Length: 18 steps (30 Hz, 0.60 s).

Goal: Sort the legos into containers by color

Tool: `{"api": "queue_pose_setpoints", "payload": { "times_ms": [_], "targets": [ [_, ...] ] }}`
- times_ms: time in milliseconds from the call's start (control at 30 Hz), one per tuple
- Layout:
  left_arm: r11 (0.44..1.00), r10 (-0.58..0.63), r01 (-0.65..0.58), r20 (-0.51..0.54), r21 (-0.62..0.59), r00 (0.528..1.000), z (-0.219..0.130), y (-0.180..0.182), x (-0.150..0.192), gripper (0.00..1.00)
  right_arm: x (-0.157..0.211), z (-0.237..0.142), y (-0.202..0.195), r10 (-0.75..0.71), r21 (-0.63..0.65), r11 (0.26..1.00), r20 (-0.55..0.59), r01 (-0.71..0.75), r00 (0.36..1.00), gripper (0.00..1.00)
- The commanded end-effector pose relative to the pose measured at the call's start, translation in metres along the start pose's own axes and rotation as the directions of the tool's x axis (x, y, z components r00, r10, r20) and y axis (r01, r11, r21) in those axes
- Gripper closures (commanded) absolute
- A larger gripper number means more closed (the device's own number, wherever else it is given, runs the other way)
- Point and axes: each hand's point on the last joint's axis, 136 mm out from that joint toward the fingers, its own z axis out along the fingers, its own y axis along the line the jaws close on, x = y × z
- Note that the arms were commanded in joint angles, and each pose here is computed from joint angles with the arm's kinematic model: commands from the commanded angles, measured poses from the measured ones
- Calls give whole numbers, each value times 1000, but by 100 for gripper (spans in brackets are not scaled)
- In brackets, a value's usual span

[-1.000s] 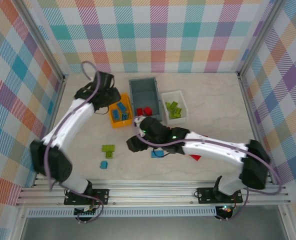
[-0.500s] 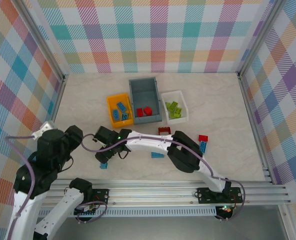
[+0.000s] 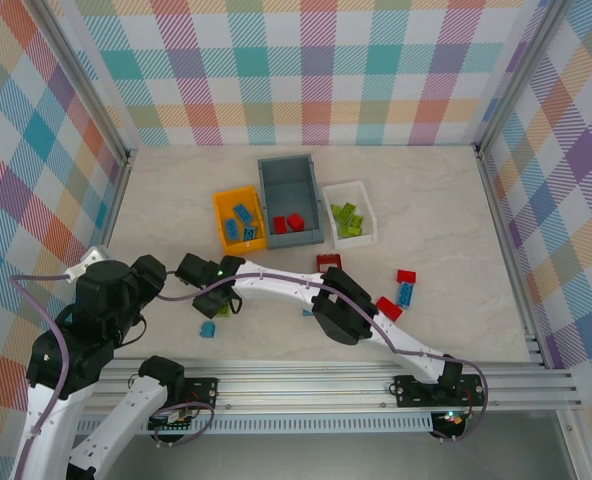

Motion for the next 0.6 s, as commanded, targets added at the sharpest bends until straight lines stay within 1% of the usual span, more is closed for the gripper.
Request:
{"api": "queue_pose_setpoints", "payload": {
  "times_ms": [0,133,200,267,333,433,467,567],
  "targets": [
    [1000,1,0,-42,22,999,10,-7,9,44,5,1,-14,27,25,999,-34,-27,999,48],
    [999,16,-11,-104,45,994,21,-15,23,44,-2,-3,-20,35,19,999,-17,-34,999,59],
    [998,17,-8,-128,66,992,26,-19,28,45,-10,-12,-23,29,23,999,11,-30,1000,67],
    [996,22,-8,-149,93,989,29,-25,33,45,-24,-30,-28,42,30,999,57,-43,998,72],
    [990,39,-13,-180,143,983,32,-37,38,45,-39,-60,-37,62,42,997,115,-67,991,73],
    [970,86,-21,-264,242,961,38,-64,51,44,-56,-116,-57,110,65,990,215,-126,970,73],
    [963,97,-15,-291,269,952,41,-74,55,44,-57,-138,-71,148,69,983,246,-169,958,73],
    [938,110,16,-343,346,933,46,-100,60,45,-42,-176,-114,252,90,953,294,-289,922,73]
  ]
}}
